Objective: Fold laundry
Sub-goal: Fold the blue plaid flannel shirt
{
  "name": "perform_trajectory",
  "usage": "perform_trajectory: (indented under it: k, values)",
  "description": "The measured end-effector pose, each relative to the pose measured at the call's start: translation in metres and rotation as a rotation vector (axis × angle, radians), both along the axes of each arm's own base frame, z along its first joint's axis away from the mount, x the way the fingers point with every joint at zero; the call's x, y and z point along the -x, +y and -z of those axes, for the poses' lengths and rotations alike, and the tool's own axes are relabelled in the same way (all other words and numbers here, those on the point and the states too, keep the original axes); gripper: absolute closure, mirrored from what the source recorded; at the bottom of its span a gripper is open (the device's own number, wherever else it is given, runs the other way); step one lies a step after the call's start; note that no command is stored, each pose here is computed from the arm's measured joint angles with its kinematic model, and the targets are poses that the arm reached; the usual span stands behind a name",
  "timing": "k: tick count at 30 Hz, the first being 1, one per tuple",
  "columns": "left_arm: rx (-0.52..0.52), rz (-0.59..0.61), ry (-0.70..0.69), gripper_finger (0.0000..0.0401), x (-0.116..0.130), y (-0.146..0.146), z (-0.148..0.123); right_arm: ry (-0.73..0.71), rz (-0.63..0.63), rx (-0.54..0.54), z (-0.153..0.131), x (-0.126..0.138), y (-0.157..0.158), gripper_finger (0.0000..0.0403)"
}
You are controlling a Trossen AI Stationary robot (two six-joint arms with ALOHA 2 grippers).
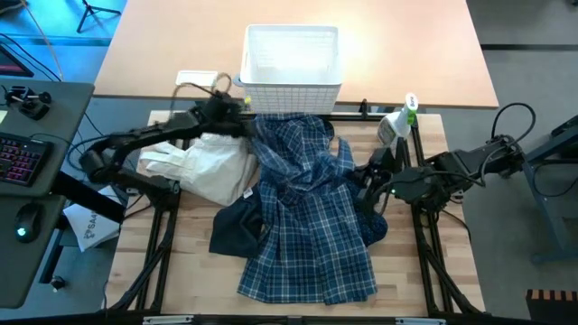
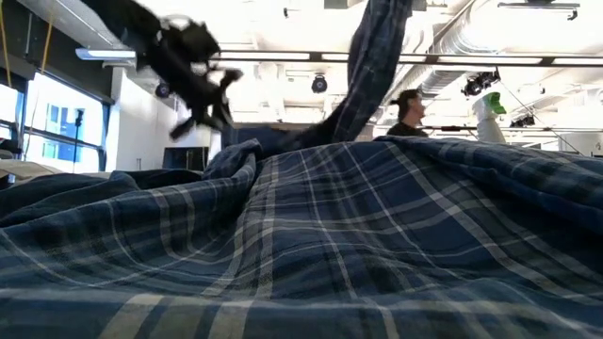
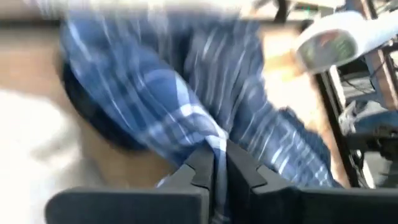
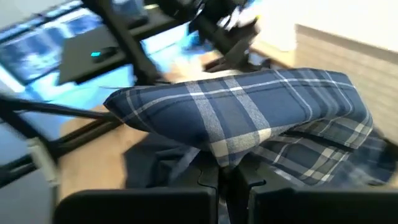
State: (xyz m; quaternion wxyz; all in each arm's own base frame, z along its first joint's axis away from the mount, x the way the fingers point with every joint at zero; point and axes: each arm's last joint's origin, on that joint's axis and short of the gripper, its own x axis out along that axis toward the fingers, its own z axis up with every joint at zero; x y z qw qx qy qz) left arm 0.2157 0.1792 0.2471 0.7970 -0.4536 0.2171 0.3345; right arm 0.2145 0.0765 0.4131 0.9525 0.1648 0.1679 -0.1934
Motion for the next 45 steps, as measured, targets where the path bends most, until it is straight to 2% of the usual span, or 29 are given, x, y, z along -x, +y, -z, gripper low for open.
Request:
perform_trajectory:
  k: [4, 8, 12, 16, 20, 22, 27, 29, 33, 36, 40, 43, 45]
  values:
    - [-0.207, -0.009, 0.016, 0.0398, 0.01, 0.006, -0.062, -0.065, -0.103, -0.093, -0.004, -0.017, -0.002, 0.0403]
    - [-0.336, 0.02, 0.056, 0.04, 0.015, 0.018, -0.102, -0.168, -0.286, -0.117, -0.003, -0.057, -0.002, 0.0403]
    - [-0.342, 0.048, 0.137, 0.04, 0.012, 0.033, -0.106, -0.371, -0.467, -0.073, -0.004, -0.097, 0.001, 0.0403]
    - [-0.273, 0.086, 0.217, 0.04, 0.003, 0.044, -0.087, -0.546, -0.487, -0.047, -0.012, -0.11, -0.001, 0.0403]
    - [-0.183, 0.174, 0.328, 0.04, -0.014, 0.05, -0.054, -0.528, -0.488, -0.089, -0.01, -0.109, 0.002, 0.0403]
    - [-0.142, 0.241, 0.357, 0.04, -0.028, 0.05, -0.036, -0.518, -0.506, -0.148, -0.01, -0.108, 0.007, 0.0403]
    - [-0.082, 0.375, 0.424, 0.04, -0.061, 0.044, 0.004, -0.508, -0.724, -0.393, -0.013, -0.101, 0.02, 0.0403]
    - [-0.078, 0.414, 0.438, 0.04, -0.073, 0.039, 0.016, -0.495, -0.795, -0.448, -0.014, -0.098, 0.026, 0.0403]
    - [-0.079, 0.495, 0.47, 0.04, -0.09, 0.028, 0.033, -0.446, -0.811, -0.458, -0.014, -0.09, 0.033, 0.0403]
    - [-0.101, 0.525, 0.514, 0.04, -0.094, 0.02, 0.036, -0.435, -0.74, -0.456, -0.023, -0.073, 0.027, 0.0403]
    - [-0.152, 0.521, 0.57, 0.04, -0.088, 0.013, 0.023, -0.559, -0.681, -0.437, -0.049, -0.043, 0.019, 0.0403]
    - [-0.182, 0.515, 0.539, 0.04, -0.084, 0.01, 0.009, -0.656, -0.665, -0.351, -0.066, -0.025, 0.015, 0.0403]
    - [-0.204, 0.506, 0.517, 0.0401, -0.084, 0.009, 0.0, -0.705, -0.585, -0.292, -0.076, -0.014, 0.01, 0.0403]
